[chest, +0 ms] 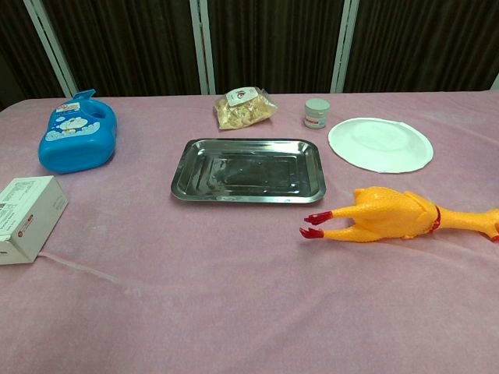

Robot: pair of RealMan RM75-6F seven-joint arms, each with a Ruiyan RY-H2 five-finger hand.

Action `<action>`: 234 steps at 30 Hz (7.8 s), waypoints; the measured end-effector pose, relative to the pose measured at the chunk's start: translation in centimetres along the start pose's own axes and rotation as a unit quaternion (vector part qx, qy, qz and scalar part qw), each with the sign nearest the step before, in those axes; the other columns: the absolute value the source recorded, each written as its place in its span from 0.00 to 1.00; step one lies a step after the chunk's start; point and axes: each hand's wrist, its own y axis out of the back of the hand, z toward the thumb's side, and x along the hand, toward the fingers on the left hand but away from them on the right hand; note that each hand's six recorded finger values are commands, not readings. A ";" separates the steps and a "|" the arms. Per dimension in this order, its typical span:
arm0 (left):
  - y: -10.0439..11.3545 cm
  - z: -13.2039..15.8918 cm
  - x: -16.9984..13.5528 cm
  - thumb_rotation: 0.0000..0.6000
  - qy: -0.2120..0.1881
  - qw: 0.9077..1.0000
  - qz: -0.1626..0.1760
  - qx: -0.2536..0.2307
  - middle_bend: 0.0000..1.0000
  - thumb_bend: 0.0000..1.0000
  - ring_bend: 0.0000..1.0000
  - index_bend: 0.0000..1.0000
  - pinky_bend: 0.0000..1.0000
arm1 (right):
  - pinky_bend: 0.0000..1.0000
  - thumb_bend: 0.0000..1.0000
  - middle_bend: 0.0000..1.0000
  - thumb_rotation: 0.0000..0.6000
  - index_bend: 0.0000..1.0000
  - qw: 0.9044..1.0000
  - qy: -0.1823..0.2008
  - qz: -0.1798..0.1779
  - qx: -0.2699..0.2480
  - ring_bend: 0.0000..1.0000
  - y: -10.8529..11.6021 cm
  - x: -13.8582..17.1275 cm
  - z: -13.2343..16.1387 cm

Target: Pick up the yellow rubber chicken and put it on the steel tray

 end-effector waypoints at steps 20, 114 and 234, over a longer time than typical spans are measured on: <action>0.0 -0.5 -1.1 1.00 0.001 1.000 -0.003 -0.010 0.00 0.00 0.00 0.00 0.00 | 0.09 0.33 0.14 1.00 0.00 1.000 0.030 0.002 -0.006 0.04 0.0 0.7 1.2; -0.4 4.6 2.1 1.00 -0.115 0.992 -0.030 -0.046 0.06 0.00 0.00 0.00 0.00 | 0.91 0.52 0.76 1.00 0.93 0.944 0.133 0.249 -0.171 0.77 -7.3 -11.1 8.9; -2.3 31.8 6.6 1.00 -0.295 0.931 -0.049 -0.209 0.72 0.62 0.63 0.62 0.67 | 0.93 0.61 0.77 1.00 0.96 0.808 0.236 0.320 -0.435 0.79 -4.0 -9.2 22.7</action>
